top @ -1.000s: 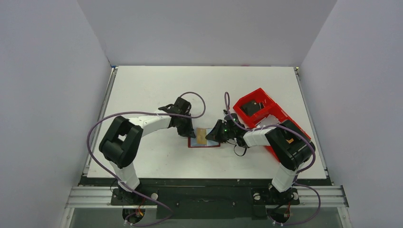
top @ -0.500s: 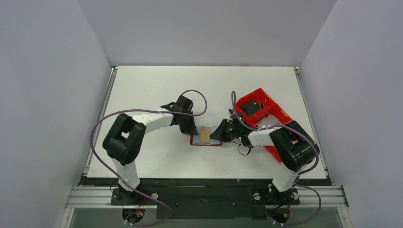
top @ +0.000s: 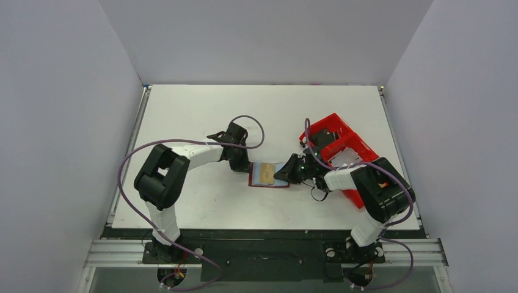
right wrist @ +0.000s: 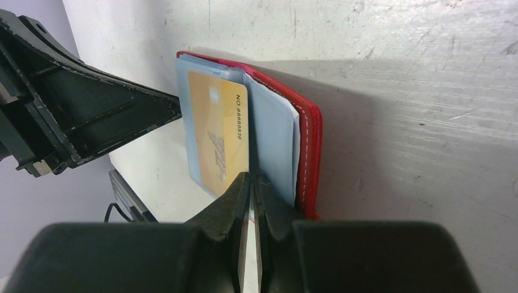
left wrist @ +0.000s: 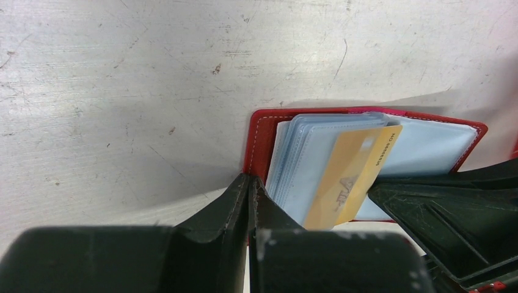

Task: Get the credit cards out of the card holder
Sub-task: Remove the credit card from the card holder.

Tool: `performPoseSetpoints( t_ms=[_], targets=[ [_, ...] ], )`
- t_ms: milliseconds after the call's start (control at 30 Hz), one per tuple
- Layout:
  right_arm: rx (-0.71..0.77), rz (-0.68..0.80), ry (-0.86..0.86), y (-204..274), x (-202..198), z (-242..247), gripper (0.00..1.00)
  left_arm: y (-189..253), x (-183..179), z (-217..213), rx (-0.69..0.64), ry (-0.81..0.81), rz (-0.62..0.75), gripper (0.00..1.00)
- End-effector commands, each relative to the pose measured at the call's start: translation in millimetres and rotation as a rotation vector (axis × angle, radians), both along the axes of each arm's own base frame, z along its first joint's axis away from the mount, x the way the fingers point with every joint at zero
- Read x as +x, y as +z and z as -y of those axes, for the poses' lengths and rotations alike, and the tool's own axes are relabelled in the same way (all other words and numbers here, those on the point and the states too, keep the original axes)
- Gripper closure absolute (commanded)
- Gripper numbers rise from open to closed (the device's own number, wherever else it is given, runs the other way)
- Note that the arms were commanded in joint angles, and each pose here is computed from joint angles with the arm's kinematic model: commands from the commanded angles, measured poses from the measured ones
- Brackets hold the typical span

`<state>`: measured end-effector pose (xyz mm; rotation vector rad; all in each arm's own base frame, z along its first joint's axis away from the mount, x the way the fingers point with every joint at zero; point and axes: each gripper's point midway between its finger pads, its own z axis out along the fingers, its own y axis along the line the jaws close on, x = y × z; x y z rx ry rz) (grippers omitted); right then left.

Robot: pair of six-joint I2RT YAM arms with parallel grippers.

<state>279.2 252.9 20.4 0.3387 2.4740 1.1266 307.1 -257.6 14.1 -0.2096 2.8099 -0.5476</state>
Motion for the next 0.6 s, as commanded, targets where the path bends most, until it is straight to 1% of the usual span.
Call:
performPoseSetpoints(
  t_ms=[0,100,167,233,433,567],
  targets=[
    [0.034,0.071,-0.009,13.7,9.8,0.5,0.97,-44.8,-29.0,-48.1,0.227,0.007,-0.112,1.00],
    [0.037,0.054,-0.021,5.3,11.8,0.3,0.82,-42.2,-27.3,-45.7,0.216,0.006,-0.105,1.00],
    [0.050,0.049,-0.028,2.2,13.3,-1.7,0.75,-41.2,-26.7,-44.7,0.213,0.003,-0.103,1.00],
    [0.068,0.047,-0.040,1.2,16.5,-3.6,0.72,-41.2,-27.1,-45.1,0.214,0.001,-0.104,1.00],
    [0.083,0.027,-0.045,-6.7,18.7,-9.2,0.71,-41.1,-27.5,-45.4,0.214,0.000,-0.104,1.00],
    [0.086,0.017,-0.048,-10.9,17.0,-10.3,0.74,-41.4,-27.2,-44.9,0.212,0.000,-0.105,1.00]
  ],
)
